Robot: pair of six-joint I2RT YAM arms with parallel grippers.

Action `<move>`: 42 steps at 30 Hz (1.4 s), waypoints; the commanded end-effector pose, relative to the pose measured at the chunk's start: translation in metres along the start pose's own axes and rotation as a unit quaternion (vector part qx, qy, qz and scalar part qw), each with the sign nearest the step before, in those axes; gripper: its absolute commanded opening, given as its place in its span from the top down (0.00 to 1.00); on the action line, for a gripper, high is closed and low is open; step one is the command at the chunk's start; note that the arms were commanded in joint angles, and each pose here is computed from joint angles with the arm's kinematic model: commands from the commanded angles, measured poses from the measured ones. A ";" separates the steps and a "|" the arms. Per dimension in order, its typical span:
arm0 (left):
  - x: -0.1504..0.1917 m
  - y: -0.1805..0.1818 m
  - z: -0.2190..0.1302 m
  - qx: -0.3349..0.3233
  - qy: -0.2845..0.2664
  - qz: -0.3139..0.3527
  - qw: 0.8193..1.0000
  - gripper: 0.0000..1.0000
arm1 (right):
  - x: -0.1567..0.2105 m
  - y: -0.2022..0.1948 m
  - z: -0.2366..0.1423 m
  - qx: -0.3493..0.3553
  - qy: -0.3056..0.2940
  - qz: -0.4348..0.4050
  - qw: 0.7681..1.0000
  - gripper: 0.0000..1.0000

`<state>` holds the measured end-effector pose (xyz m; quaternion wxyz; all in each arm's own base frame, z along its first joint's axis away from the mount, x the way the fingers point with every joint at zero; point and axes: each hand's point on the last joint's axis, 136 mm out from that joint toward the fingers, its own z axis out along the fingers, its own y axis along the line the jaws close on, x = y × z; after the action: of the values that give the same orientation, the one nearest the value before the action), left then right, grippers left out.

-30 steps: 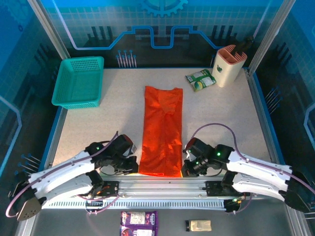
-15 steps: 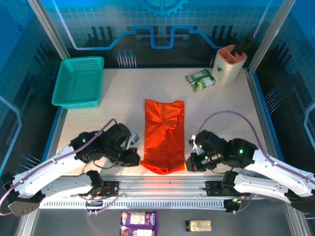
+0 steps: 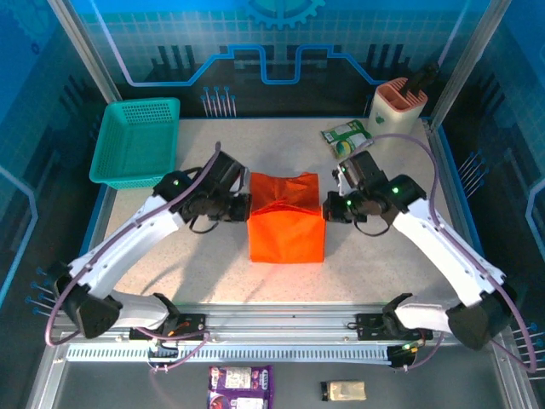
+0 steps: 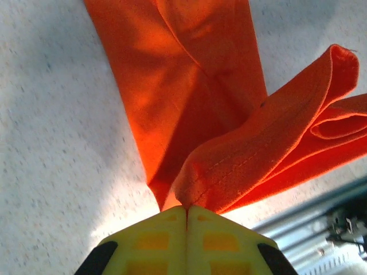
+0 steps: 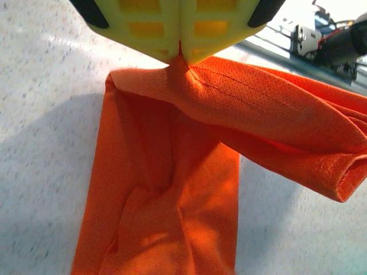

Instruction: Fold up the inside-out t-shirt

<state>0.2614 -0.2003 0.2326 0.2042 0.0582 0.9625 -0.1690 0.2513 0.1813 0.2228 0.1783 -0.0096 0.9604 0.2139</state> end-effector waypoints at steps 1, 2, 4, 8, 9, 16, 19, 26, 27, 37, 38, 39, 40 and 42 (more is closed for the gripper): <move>-0.059 -0.007 -0.001 0.016 -0.072 0.051 0.996 1.00 | -0.038 0.002 0.003 -0.006 -0.029 -0.035 0.999 1.00; -0.072 -0.007 0.004 0.020 -0.077 0.056 0.995 1.00 | -0.048 0.001 0.007 -0.006 -0.032 -0.035 0.999 1.00; -0.094 -0.007 0.015 0.020 -0.084 0.065 0.994 1.00 | -0.068 0.001 0.014 -0.007 -0.042 -0.035 0.998 1.00; -0.131 0.004 0.045 0.008 -0.079 0.067 0.995 1.00 | -0.106 -0.008 0.035 -0.004 -0.052 -0.030 0.998 1.00; -0.138 0.009 0.052 0.004 -0.078 0.064 0.995 1.00 | -0.115 -0.009 0.040 -0.007 -0.055 -0.027 0.998 1.00; -0.184 0.051 0.133 -0.029 -0.065 0.032 0.997 1.00 | -0.189 -0.033 0.116 0.004 -0.061 -0.011 0.998 1.00; -0.206 0.076 0.165 -0.055 -0.069 0.013 0.996 1.00 | -0.222 -0.054 0.156 0.015 -0.079 0.001 0.997 1.00; -0.205 0.121 0.182 -0.099 -0.040 -0.065 0.992 0.99 | -0.259 -0.076 0.189 -0.032 -0.092 0.026 0.995 0.62; -0.200 0.120 0.180 -0.096 -0.041 -0.069 0.992 0.99 | -0.259 -0.074 0.186 -0.035 -0.095 0.027 0.994 0.58; -0.167 0.178 0.188 -0.156 -0.009 -0.136 0.978 0.97 | -0.177 -0.004 0.165 -0.096 -0.017 0.011 0.995 0.61; -0.164 0.183 0.188 -0.168 -0.007 -0.137 0.976 0.97 | -0.164 0.004 0.168 -0.103 -0.001 0.013 0.995 0.61; -0.159 0.185 0.189 -0.172 -0.004 -0.140 0.975 0.97 | -0.151 0.015 0.171 -0.112 0.014 0.014 0.994 0.61; -0.154 0.184 0.191 -0.167 0.001 -0.145 0.975 0.97 | -0.135 0.025 0.177 -0.117 0.031 0.013 0.993 0.61; -0.145 0.178 0.195 -0.144 0.010 -0.151 0.978 0.98 | -0.102 0.048 0.190 -0.139 0.078 0.013 0.987 0.61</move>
<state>0.5142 -0.1096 0.0806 0.1970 -0.0991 0.9740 -0.0515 0.4486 0.2616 0.1327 0.1699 -0.0296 0.9344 0.3117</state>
